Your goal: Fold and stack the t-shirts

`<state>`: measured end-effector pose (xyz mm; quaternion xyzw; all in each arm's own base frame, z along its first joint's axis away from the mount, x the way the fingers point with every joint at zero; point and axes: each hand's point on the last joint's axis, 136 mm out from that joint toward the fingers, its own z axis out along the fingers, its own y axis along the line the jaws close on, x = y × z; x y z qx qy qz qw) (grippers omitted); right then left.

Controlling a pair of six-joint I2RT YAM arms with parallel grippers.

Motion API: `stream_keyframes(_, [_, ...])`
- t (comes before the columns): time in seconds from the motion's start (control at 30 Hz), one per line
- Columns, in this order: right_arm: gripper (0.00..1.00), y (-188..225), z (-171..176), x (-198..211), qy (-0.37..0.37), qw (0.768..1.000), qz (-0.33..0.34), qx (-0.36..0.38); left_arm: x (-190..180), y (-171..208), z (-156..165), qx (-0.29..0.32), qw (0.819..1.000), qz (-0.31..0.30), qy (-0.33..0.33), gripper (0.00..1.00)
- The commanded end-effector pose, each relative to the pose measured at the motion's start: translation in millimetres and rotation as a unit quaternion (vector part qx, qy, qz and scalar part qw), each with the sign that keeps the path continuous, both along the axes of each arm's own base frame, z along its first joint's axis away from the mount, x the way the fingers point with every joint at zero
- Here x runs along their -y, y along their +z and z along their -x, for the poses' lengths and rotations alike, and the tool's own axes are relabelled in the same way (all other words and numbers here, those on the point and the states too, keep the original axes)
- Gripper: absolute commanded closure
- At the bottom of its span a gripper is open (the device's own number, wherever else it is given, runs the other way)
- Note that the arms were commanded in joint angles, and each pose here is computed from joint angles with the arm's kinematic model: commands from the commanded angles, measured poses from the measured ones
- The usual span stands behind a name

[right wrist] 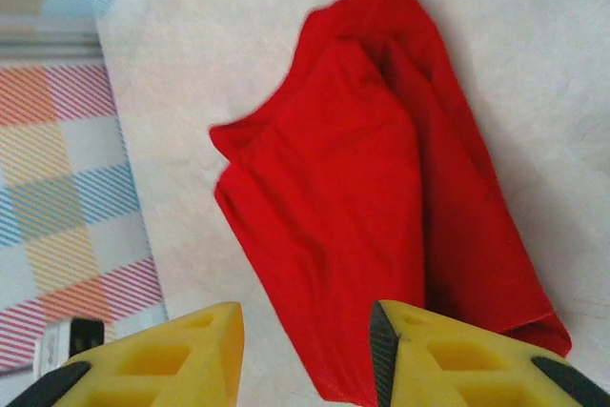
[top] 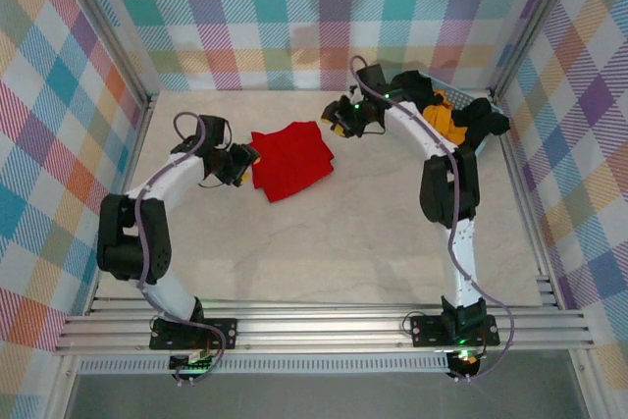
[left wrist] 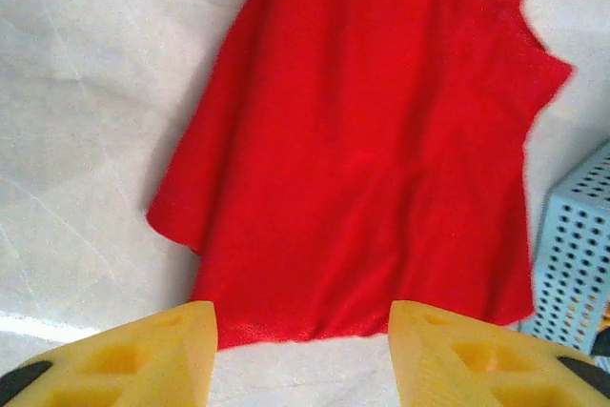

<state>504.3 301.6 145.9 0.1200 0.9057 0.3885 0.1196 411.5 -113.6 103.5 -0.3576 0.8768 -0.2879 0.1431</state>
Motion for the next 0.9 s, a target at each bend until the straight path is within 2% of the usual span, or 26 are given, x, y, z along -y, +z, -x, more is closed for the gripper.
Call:
stream_keyframes(0.0, [0.61, -44, 22, -7, 0.046, 0.997, 0.045, -0.030, 9, -13, -1, -0.026, 1.000, 0.017, -0.006, 0.52])
stream_keyframes(0.13, [0.63, -58, 34, -4, 0.058, 0.994, 0.088, -0.036, 15, -28, 5, -0.043, 0.999, -0.001, -0.015, 0.56])
stream_keyframes(0.23, [0.70, -65, 37, -2, 0.060, 0.994, 0.088, -0.035, 26, -37, 6, -0.052, 0.998, -0.006, -0.027, 0.58])
stream_keyframes(0.4, [0.72, -73, 40, 1, 0.058, 0.992, 0.099, -0.046, 35, -51, 5, -0.067, 0.997, -0.019, -0.032, 0.61])
stream_keyframes(0.43, [0.76, -74, 40, 3, 0.056, 0.992, 0.102, -0.047, 33, -53, 5, -0.070, 0.997, -0.025, -0.029, 0.64])
stream_keyframes(0.5, [0.92, -78, 41, 8, 0.045, 0.991, 0.114, -0.051, 27, -59, 6, -0.080, 0.995, -0.048, -0.026, 0.72])
stream_keyframes(0.57, [0.95, -81, 42, 13, 0.037, 0.991, 0.118, -0.055, 22, -68, 5, -0.093, 0.993, -0.070, -0.027, 0.79])
stream_keyframes(0.67, [0.99, -85, 45, 22, 0.028, 0.989, 0.132, -0.060, 8, -88, 8, -0.133, 0.984, -0.116, -0.030, 0.96])
stream_keyframes(0.7, [1.00, -88, 47, 26, 0.023, 0.988, 0.138, -0.065, 3, -93, 9, -0.144, 0.981, -0.128, -0.029, 0.99])
stream_keyframes(0.87, [1.00, -113, 58, 38, 0.009, 0.986, 0.133, -0.101, -6, -113, 5, -0.163, 0.977, -0.133, -0.033, 0.97])
